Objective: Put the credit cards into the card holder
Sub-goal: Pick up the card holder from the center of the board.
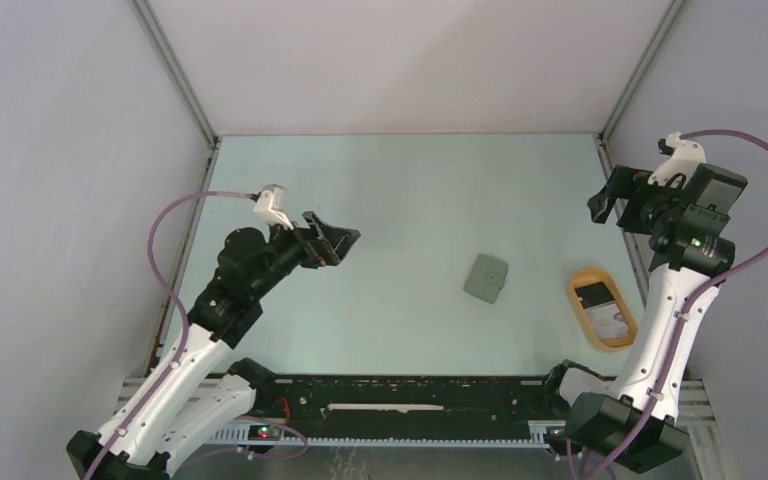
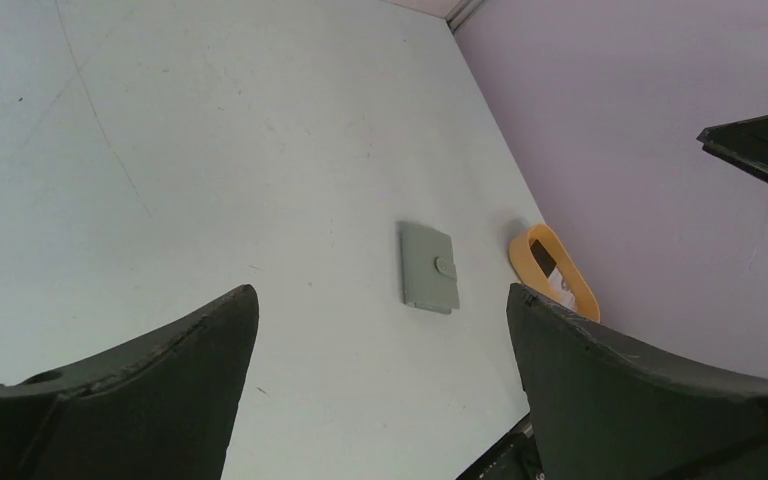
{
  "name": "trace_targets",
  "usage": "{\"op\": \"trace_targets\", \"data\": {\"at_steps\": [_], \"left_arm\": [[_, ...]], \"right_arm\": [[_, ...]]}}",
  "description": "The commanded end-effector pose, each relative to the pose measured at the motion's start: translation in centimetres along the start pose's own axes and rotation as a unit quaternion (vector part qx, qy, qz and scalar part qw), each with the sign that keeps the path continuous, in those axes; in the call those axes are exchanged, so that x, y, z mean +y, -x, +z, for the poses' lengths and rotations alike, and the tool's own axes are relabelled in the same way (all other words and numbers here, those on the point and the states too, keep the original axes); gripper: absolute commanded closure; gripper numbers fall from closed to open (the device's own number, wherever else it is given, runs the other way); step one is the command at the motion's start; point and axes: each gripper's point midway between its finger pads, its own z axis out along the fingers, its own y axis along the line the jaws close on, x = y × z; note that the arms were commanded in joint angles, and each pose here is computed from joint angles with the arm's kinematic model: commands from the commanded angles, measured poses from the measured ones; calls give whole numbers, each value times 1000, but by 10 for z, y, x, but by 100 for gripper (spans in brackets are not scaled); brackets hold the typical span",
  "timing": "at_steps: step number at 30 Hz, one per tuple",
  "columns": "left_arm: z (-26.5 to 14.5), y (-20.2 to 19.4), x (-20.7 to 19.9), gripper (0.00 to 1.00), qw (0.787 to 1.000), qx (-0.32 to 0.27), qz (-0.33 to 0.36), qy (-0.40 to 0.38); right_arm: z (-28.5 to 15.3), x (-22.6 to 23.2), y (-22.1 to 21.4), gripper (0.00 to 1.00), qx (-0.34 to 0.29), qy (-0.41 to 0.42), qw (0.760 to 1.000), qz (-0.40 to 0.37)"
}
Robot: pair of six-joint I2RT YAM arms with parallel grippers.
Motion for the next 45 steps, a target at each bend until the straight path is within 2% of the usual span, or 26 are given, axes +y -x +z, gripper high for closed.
{"op": "trace_targets", "data": {"at_steps": [1,3,4,7,8,10,14,18,22,28,38,45], "left_arm": [[-8,12,-15,1,999,-20,8,-28],[-9,12,-17,1,999,-30,2,-37],[-9,9,-16,1,999,-31,-1,-41],[-9,4,-14,1,998,-35,-10,-48],[-8,2,-13,1,998,-32,-12,-47],[-6,-2,-11,2,998,-27,-17,-46],[-4,-10,-3,2,998,-34,-36,-40],[-1,-18,4,2,996,-43,-59,-44],[6,-35,10,2,994,-29,-97,-49],[16,-50,19,2,988,-30,-140,-53],[22,-67,19,4,989,-8,-139,-40],[27,-69,21,4,991,-12,-127,-28]], "right_arm": [[-4,12,21,0,-36,36,999,12],[-3,17,16,0,-24,62,998,16],[-4,29,11,0,-18,110,994,11],[-14,74,-9,1,0,291,957,-12],[-15,85,-15,4,10,331,944,-9],[-8,100,-33,8,53,358,932,-12],[16,120,-80,1,129,349,927,-41],[49,127,-135,0,204,303,927,-83],[69,121,-168,0,246,282,924,-77],[89,108,-193,0,290,254,920,-66],[105,103,-221,0,349,236,903,-77],[118,98,-233,9,388,205,898,-45]]}}
